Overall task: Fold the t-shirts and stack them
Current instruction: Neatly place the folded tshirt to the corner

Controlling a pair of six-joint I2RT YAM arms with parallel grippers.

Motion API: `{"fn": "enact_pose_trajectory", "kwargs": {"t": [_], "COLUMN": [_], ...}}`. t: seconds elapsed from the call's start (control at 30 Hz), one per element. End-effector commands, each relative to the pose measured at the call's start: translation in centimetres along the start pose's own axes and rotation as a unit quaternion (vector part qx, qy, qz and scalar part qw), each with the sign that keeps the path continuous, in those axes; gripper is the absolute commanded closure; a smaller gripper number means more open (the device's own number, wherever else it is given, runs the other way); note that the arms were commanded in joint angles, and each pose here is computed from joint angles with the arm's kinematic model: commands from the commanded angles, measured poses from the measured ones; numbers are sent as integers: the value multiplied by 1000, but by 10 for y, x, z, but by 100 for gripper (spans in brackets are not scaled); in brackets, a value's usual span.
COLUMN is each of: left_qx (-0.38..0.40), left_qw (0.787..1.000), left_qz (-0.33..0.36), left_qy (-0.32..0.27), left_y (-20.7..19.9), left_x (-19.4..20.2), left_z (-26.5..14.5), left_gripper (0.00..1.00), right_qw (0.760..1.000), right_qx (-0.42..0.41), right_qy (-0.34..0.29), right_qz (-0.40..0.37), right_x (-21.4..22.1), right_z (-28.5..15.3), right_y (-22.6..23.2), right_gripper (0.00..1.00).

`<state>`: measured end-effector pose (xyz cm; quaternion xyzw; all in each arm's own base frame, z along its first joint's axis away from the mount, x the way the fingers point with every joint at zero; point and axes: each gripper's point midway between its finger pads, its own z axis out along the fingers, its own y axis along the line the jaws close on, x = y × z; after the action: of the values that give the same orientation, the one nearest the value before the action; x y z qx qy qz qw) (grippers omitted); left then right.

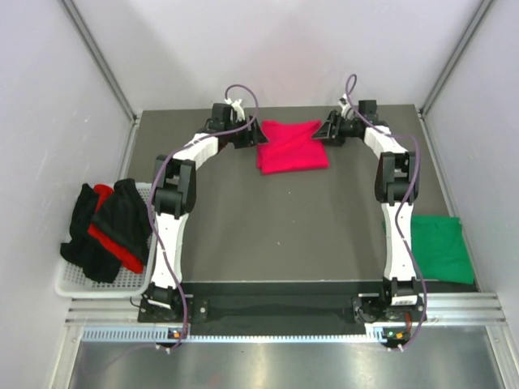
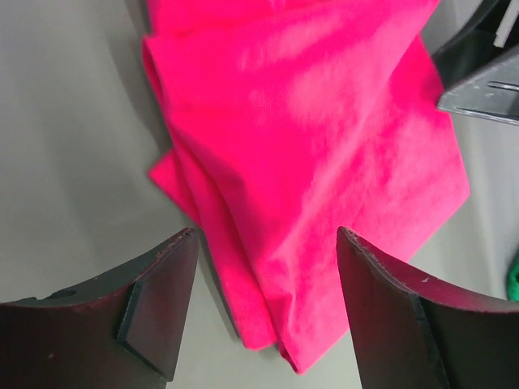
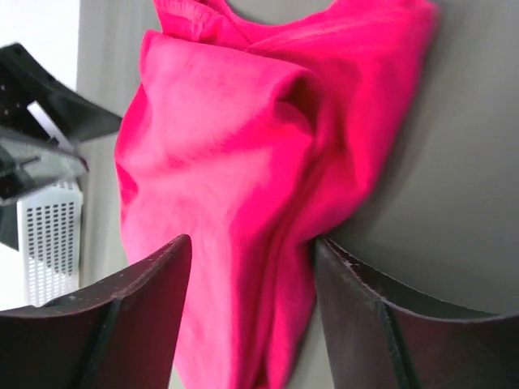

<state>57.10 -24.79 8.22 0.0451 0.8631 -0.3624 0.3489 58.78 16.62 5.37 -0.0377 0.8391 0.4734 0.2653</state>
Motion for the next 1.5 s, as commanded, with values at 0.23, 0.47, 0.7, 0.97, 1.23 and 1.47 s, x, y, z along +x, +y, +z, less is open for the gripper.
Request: {"fn": "enact_pose_trajectory", "kwargs": {"t": [0.23, 0.47, 0.7, 0.97, 1.23, 1.47], "left_qx": [47, 13, -64, -86, -79, -76], "left_qw": [998, 999, 994, 984, 976, 972], "left_qz": [0, 31, 83, 135, 154, 161], "left_qy": [-33, -35, -21, -76, -128, -152], "left_y": [-52, -54, -50, -76, -99, -108], "left_x": [-37, -37, -18, -29, -32, -31], "left_z": [-68, -114, -165, -221, -258, -273], "left_gripper": [27, 27, 27, 27, 27, 26], "right_qw": [998, 998, 972, 950, 929, 896], "right_qx": [54, 49, 146, 174, 208, 284], "right_qy": [30, 30, 61, 189, 227, 245], "right_qz": [34, -20, -175, -179, -203, -238], "right_x": [31, 21, 13, 106, 191, 233], "right_z": [29, 19, -54, -125, -204, -273], "right_y": [-18, 0, 41, 64, 103, 116], "right_gripper": [62, 100, 100, 100, 100, 100]}}
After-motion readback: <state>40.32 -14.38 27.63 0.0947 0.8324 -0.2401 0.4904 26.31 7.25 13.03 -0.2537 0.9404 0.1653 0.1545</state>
